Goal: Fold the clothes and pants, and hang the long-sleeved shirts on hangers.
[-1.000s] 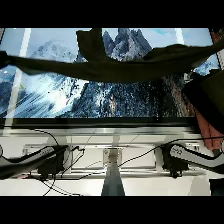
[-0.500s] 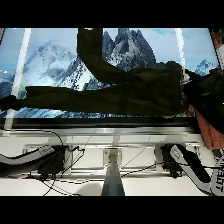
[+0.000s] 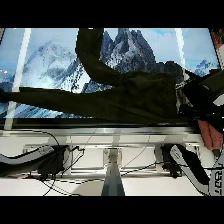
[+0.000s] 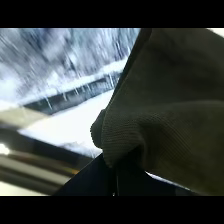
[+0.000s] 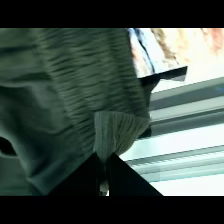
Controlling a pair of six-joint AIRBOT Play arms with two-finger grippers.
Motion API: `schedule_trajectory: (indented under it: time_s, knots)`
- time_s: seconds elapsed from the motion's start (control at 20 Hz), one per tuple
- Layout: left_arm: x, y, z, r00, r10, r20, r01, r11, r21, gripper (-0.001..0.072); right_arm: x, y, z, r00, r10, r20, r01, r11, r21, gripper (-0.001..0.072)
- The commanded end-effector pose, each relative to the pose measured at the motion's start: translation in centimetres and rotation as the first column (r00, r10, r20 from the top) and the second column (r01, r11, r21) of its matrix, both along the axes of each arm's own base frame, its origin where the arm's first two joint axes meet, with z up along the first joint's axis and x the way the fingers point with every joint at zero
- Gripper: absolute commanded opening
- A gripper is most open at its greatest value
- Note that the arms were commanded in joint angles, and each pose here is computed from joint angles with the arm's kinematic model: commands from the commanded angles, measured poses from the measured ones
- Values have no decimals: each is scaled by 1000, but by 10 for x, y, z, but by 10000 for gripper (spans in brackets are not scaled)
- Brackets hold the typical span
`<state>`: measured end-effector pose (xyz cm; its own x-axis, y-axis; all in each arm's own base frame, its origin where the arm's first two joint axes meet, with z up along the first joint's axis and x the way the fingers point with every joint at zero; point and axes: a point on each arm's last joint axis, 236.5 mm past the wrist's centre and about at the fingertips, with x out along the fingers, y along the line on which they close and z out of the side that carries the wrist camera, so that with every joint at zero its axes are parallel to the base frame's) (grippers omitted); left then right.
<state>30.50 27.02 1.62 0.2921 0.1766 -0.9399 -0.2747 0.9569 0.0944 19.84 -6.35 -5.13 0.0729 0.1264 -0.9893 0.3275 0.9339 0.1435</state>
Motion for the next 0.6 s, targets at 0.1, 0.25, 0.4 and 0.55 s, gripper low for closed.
schedule_trajectory:
  time_s: [0.1,0.25,0.4,0.55]
  knots:
    - [-10,5,3,999,6,-54,-6,1000,-9,18,-6,-8,-3,1000,10,-21,-11,999,-34,32]
    - [-54,8,-40,968,1,-251,-10,999,-34,18,-20,-13,-3,996,26,-80,-31,998,-56,32]
    - [-92,-2,-76,914,-24,-405,-15,996,-92,18,-26,-17,-4,994,32,-106,-40,997,-73,32]
    - [-117,-12,-102,865,-56,-498,-18,990,-143,18,-25,-18,-4,994,32,-100,-40,996,-76,32]
